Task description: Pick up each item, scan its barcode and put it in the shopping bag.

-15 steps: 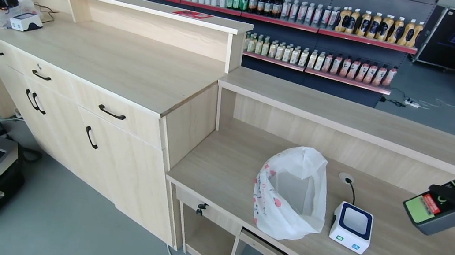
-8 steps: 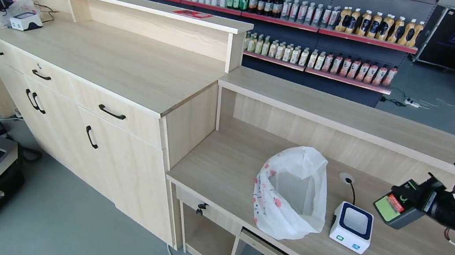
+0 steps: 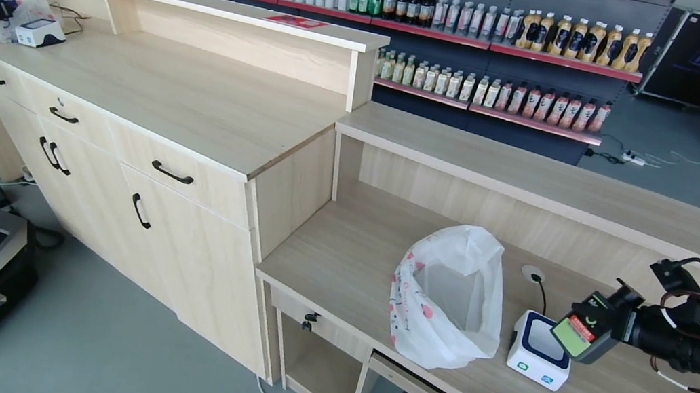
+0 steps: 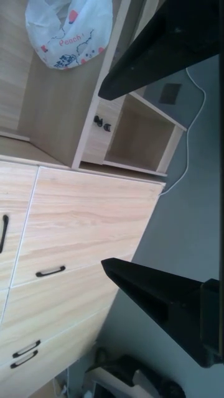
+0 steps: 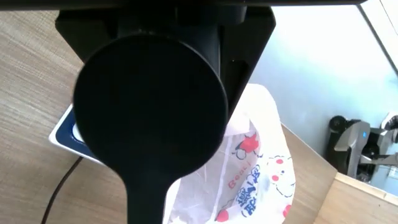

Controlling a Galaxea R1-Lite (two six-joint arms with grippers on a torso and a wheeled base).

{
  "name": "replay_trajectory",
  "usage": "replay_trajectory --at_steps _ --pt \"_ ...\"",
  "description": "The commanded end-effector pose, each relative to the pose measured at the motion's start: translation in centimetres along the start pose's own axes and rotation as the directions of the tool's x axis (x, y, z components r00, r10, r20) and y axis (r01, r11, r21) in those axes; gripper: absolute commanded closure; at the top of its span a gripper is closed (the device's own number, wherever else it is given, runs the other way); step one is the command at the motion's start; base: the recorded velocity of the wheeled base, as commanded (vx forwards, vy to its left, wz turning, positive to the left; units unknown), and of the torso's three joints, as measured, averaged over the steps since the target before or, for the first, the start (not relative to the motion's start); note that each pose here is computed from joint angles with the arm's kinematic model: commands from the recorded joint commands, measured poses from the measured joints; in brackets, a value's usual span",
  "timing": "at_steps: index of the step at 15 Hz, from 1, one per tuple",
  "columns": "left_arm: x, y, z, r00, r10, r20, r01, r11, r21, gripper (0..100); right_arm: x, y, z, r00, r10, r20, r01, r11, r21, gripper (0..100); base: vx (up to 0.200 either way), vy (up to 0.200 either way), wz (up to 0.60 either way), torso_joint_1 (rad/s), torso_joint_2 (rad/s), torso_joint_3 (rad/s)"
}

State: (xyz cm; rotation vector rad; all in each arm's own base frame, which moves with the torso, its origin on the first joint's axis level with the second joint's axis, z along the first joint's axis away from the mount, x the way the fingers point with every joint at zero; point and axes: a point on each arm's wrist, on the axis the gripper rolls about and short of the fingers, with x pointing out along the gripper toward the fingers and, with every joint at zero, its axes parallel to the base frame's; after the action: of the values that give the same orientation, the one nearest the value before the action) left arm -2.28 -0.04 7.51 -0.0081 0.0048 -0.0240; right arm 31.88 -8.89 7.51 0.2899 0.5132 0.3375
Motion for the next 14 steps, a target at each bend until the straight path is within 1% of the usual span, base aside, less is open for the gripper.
replay_trajectory --at_steps 1,3,5,6,9,14 --pt "0.0 0.0 0.0 1.000 0.001 -0.001 -0.001 1.000 -0.001 0 1.3 -1.1 -0.4 1.000 0.015 -0.019 -0.015 1.000 0.015 100 0.000 0.000 0.00 0.000 0.00 0.000" --pt "0.0 0.0 0.0 1.000 0.000 -0.001 0.000 1.000 -0.001 0 1.7 -1.3 -0.7 0.999 0.041 -0.030 -0.040 0.999 0.022 100 0.000 0.000 0.00 0.000 0.00 0.000" --pt "0.0 0.0 0.0 1.000 0.000 -0.001 0.000 1.000 -0.001 0 2.3 -1.5 -0.3 0.999 0.044 -0.025 -0.044 0.999 0.017 100 0.000 0.000 0.00 0.000 0.00 0.000" --pt "0.0 0.0 0.0 1.000 0.000 -0.001 0.000 1.000 0.000 0 2.8 -1.7 -0.5 0.998 0.048 -0.046 -0.047 0.998 0.029 100 0.000 0.000 0.00 0.000 0.00 0.000" --pt "0.0 0.0 0.0 1.000 0.000 -0.001 0.000 1.000 0.000 0 3.7 -2.1 -0.9 0.997 0.045 -0.059 -0.044 0.999 0.027 100 0.000 0.000 0.00 0.000 0.00 0.000" --pt "0.0 0.0 0.0 1.000 0.000 -0.001 0.000 1.000 0.000 0 4.8 -2.8 -0.4 0.998 0.039 -0.048 -0.038 0.999 0.017 100 0.000 0.000 0.00 0.000 0.00 0.000"
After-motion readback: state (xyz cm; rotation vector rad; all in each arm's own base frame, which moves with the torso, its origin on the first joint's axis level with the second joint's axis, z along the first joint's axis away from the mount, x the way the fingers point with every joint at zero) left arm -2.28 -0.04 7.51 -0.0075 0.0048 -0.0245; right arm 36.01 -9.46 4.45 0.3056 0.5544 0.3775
